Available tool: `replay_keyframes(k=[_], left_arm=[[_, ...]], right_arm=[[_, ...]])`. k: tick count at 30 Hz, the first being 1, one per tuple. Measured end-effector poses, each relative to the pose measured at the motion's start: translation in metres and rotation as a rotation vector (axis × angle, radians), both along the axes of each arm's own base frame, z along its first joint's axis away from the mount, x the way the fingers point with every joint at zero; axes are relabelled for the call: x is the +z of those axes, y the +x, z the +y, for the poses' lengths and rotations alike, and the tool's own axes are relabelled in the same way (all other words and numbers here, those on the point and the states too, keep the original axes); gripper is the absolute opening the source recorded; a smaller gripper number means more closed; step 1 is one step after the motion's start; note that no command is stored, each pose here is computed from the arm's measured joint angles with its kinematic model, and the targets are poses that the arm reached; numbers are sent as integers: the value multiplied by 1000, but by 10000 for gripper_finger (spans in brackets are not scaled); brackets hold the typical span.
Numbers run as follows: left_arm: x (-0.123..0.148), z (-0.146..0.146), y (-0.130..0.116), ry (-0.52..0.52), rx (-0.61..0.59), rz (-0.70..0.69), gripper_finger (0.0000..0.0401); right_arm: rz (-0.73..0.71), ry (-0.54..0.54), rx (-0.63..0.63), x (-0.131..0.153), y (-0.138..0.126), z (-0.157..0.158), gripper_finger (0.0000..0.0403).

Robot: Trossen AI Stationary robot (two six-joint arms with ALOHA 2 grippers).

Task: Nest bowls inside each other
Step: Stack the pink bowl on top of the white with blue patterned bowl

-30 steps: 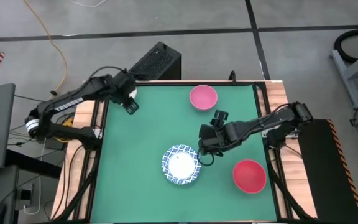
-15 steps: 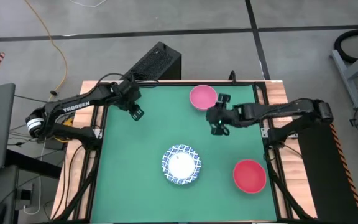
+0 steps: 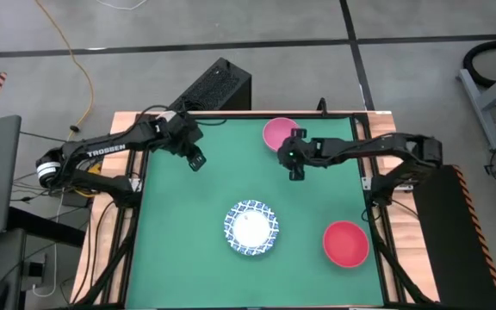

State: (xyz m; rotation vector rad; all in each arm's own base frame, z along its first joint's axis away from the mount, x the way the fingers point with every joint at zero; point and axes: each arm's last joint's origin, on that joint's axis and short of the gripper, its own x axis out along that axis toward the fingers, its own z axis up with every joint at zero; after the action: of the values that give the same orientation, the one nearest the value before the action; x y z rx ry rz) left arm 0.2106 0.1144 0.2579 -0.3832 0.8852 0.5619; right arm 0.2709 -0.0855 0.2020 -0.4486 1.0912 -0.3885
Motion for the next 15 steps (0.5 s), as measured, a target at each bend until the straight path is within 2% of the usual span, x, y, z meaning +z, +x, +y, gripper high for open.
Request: replay_keyframes(k=[8, 12, 15], left_arm=[[1, -4, 4, 25, -42, -11, 128], [1, -6, 5, 33, -62, -7, 128], [1, -6, 5, 37, -62, -6, 128]], right_arm=[[37, -54, -61, -15, 5, -21, 179], [60, -28, -52, -21, 5, -26, 170], [71, -5, -40, -25, 5, -29, 148]])
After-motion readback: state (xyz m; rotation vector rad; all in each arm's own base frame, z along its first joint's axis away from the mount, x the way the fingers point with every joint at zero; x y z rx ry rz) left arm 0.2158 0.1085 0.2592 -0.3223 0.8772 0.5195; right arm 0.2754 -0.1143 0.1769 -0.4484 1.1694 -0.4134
